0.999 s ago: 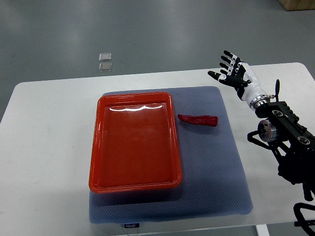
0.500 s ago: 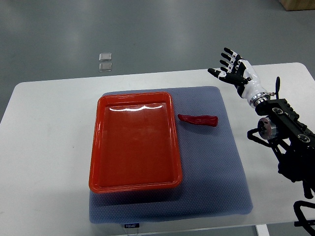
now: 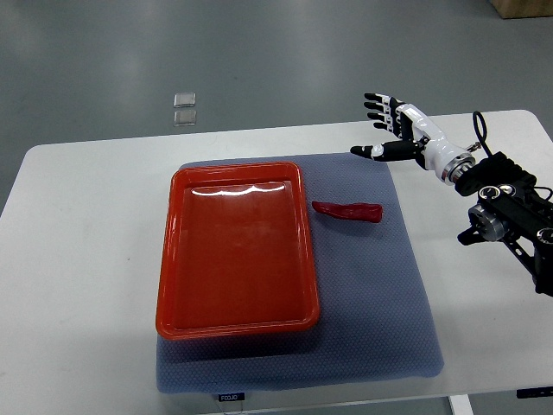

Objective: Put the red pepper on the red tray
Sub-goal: 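Reach the right hand down toward the red pepper beside the tray, then close the right hand fingers around the red pepper and lift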

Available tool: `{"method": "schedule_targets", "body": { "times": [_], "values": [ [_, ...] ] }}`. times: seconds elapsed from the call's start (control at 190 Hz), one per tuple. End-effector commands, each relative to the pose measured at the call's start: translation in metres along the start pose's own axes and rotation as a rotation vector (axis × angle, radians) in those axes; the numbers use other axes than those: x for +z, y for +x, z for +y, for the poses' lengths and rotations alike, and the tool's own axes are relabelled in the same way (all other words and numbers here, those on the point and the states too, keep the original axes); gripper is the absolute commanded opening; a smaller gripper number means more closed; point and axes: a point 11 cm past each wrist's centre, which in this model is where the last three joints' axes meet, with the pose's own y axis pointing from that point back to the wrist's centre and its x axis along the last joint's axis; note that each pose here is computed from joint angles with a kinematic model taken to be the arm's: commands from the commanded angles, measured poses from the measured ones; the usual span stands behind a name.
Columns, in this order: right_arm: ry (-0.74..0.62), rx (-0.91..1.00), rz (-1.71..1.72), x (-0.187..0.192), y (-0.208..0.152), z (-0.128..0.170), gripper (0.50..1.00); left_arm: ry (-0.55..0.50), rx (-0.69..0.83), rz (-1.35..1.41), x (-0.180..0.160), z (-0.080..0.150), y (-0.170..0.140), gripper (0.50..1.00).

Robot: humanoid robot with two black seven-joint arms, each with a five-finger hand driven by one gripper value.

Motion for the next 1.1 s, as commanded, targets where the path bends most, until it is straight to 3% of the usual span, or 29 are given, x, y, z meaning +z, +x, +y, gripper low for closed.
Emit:
{"method": "schedule_targets", "body": {
  "times": [0.0,0.452,0.847,1.094],
  "values": [
    [0.009,-0.093,0.165,-0.012,-0.014,-0.002,0.93,0.0,0.0,0.0,0.0,0.0,0.0,1.0],
    [-0.039,-0.387,0.809,-0.006,-0.044,-0.004,0.93,0.0,0.0,0.0,0.0,0.0,0.0,1.0],
    [-0.12,-0.42,0.912,0.015,-0.049,0.002,0.926,0.0,0.0,0.0,0.0,0.0,0.0,1.0],
    [-0.124,-0.413,0.971,0.022,-0.05,0.002,0.872,0.0,0.0,0.0,0.0,0.0,0.0,1.0]
  ]
}}
